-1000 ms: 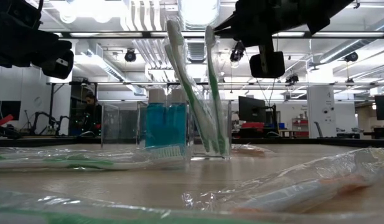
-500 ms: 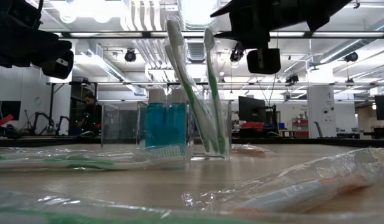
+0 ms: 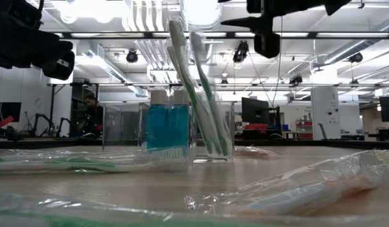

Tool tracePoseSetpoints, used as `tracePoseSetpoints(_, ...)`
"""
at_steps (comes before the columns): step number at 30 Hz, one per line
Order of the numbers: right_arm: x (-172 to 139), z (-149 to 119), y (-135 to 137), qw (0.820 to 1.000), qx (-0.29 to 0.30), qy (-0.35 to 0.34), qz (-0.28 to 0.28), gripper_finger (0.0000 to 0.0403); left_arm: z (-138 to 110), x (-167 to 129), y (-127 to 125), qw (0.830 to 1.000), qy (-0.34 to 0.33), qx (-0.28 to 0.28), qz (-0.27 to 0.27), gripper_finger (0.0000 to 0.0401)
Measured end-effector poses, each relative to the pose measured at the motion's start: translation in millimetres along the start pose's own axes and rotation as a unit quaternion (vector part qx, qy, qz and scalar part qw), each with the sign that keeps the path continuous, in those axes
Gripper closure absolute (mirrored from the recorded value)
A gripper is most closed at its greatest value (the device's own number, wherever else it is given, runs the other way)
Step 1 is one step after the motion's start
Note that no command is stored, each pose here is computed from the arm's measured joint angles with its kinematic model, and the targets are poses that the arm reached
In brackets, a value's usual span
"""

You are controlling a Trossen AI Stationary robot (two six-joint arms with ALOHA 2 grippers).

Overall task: Pick & Place toothbrushing station
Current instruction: Put the green toothbrush into the transparent organizer

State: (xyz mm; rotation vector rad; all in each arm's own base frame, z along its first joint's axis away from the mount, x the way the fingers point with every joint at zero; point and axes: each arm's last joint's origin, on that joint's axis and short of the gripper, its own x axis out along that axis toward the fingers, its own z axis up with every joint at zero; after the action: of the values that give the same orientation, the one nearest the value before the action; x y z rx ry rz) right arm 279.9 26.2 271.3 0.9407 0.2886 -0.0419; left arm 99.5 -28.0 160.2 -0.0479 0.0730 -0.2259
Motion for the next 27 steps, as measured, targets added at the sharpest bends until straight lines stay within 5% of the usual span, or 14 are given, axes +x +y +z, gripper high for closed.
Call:
tracePoseSetpoints(10, -21, 1, -1, 0.998, -0.034, 0.013, -0.051, 0.0248, 0, 0, 0, 1.0, 0.0, 0.0, 0.0, 0.0293)
tracePoseSetpoints(17, -40, 7, 6, 0.976, -0.183, -0.06, -0.099, 0.0248, 0, 0, 0, 1.0, 0.0, 0.0, 0.0, 0.0293)
tracePoseSetpoints(27, -61, 13, 13, 0.961, -0.234, -0.102, -0.102, 0.0272, 0, 0, 0, 1.0, 0.0, 0.0, 0.0, 0.0293)
